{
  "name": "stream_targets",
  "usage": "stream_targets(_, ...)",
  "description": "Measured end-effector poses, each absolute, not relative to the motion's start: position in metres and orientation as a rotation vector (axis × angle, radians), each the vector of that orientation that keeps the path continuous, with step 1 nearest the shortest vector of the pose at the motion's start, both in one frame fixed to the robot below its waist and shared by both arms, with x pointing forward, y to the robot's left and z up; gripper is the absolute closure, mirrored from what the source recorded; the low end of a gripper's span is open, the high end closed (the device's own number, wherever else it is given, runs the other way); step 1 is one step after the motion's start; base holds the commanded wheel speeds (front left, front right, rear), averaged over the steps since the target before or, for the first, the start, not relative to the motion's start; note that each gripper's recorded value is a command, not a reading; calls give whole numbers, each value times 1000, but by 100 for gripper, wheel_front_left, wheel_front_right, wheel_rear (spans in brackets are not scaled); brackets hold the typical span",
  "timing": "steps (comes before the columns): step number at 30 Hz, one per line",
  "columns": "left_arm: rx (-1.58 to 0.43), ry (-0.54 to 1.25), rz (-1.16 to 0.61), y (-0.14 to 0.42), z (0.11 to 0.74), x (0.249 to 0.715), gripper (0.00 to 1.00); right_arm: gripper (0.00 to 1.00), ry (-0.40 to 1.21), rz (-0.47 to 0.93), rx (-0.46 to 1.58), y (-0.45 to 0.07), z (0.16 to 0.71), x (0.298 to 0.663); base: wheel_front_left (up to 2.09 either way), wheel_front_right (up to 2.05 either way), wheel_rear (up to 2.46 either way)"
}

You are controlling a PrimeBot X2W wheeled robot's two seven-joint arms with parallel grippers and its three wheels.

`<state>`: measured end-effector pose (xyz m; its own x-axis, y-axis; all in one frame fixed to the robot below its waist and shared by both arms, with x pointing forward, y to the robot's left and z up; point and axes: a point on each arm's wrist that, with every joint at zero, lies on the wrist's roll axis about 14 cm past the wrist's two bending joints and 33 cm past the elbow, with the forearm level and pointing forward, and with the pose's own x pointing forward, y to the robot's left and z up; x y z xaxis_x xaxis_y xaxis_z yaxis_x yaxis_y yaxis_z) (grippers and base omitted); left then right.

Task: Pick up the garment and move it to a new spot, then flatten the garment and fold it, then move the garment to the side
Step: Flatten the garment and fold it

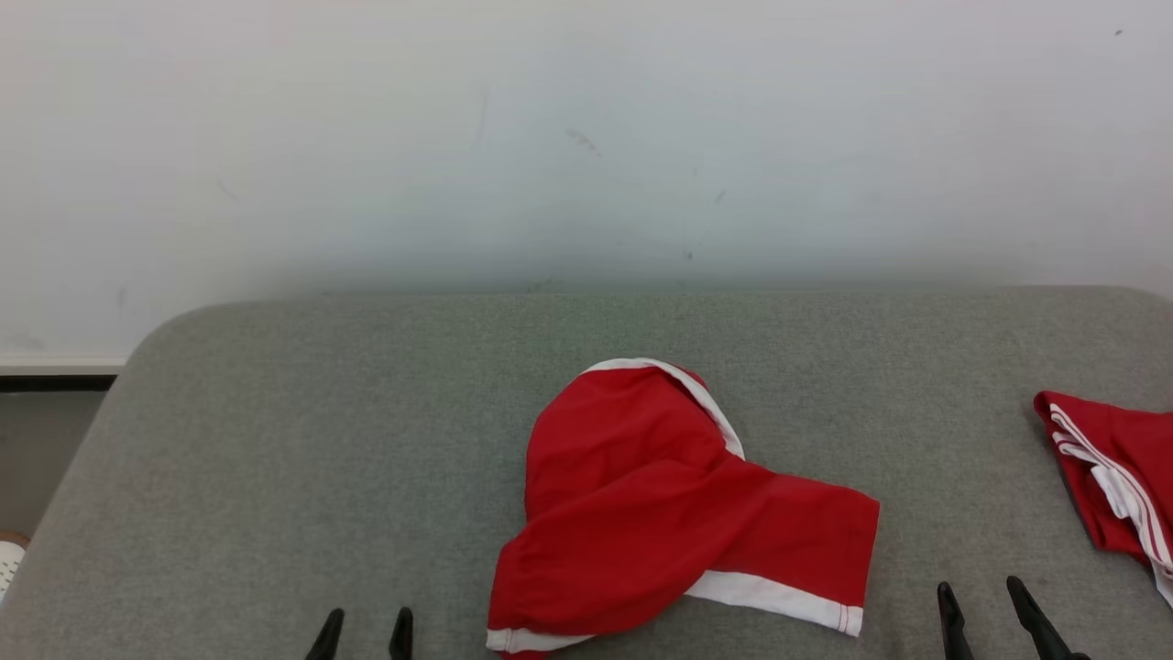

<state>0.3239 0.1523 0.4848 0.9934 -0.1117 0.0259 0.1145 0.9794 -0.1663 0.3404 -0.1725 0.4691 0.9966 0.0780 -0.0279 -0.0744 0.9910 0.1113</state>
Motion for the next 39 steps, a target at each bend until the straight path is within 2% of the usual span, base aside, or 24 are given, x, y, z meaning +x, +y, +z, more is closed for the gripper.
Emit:
stream_targets(10, -153, 40, -191, 134, 469, 319, 0, 0, 23, 117, 213, -154, 473, 343, 0, 0, 0)
stream_targets(16, -106, 196, -302, 118, 439, 311, 0, 0, 205, 205, 243, -135, 440, 341, 0, 0, 0)
stream_targets(23, -131, 264, -392, 104, 435, 324, 0, 0, 381, 261, 229, -120, 409, 350, 0, 0, 0)
stream_targets(31, -156, 318, -457, 89, 424, 334, 0, 0, 470, 303, 235, -105, 391, 362, 0, 0, 0)
stream_targets(39, -165, 350, -483, 86, 416, 338, 0, 0, 490, 320, 230, -102, 387, 366, 0, 0, 0)
